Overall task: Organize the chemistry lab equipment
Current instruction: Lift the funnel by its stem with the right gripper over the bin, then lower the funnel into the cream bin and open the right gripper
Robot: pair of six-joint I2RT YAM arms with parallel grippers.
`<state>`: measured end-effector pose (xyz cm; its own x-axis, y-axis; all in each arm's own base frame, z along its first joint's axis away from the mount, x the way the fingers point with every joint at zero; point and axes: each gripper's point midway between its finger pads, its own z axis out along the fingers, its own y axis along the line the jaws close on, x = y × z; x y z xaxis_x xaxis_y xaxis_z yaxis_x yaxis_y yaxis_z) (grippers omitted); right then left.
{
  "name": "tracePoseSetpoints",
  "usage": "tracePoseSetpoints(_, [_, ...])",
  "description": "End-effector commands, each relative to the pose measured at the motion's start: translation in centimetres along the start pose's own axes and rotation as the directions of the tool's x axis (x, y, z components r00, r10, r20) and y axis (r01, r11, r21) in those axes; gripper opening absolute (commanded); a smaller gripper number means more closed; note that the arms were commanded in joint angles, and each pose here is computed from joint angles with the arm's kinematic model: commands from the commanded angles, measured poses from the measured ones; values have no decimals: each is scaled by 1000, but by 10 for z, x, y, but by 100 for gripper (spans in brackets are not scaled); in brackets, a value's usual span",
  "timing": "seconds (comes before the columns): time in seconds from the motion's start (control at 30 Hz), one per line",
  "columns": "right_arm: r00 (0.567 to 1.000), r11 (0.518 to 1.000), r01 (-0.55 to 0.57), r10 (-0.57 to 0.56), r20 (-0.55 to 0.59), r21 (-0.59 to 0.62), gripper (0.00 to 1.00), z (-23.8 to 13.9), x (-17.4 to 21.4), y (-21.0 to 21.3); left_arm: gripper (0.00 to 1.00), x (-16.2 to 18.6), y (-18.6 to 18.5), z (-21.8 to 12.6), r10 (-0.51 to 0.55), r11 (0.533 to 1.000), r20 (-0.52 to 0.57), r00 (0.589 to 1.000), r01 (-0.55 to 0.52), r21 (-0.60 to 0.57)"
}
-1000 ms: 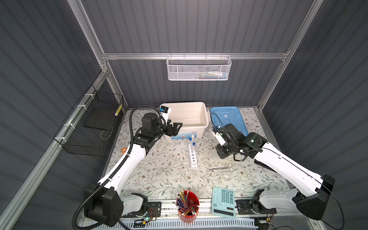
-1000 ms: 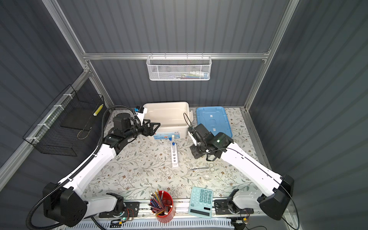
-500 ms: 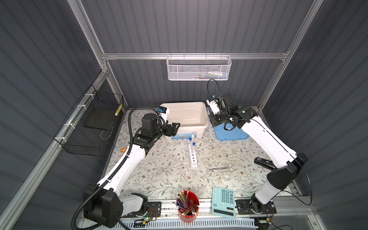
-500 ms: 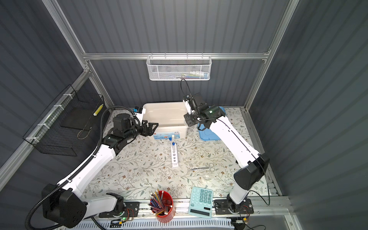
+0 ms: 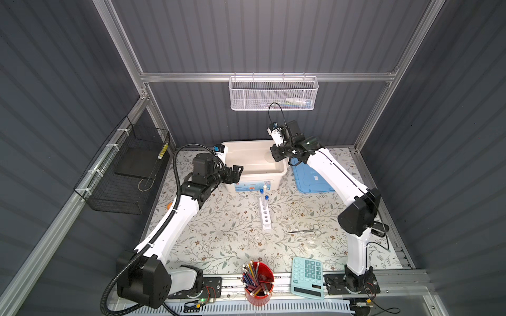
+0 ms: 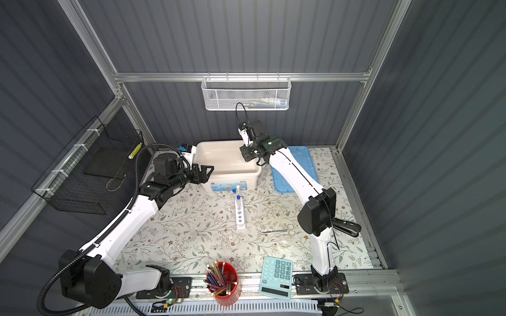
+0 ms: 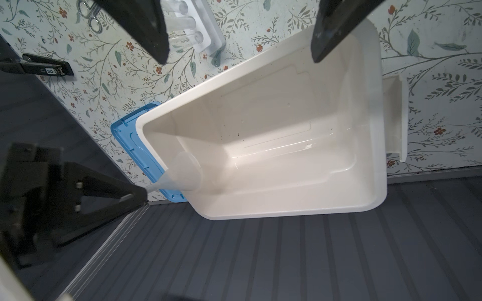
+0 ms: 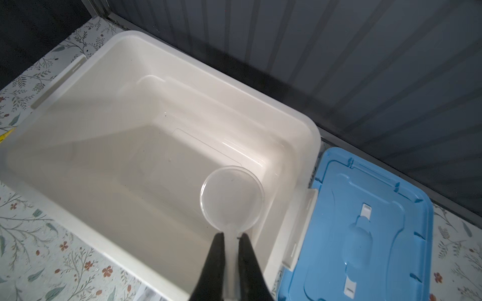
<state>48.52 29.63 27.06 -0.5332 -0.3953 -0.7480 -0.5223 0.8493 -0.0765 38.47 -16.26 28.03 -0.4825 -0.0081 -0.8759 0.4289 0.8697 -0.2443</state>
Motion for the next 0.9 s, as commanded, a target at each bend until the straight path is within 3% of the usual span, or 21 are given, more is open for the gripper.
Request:
tracePoseSetpoints(0.0, [999, 1000, 18, -18, 39, -16, 3, 15, -14, 0, 85, -8, 2, -1, -18, 1000, 1, 1000, 18, 1])
tracePoseSetpoints(0.43, [996, 994, 77, -80, -33, -80, 5, 98, 12, 15, 85, -3, 11, 7, -43, 999, -36, 998, 44, 6])
tracePoseSetpoints(0.87, [992, 988, 92, -102, -71, -128, 7, 143, 37, 21, 85, 2, 19, 12, -61, 998, -57, 997, 61, -3])
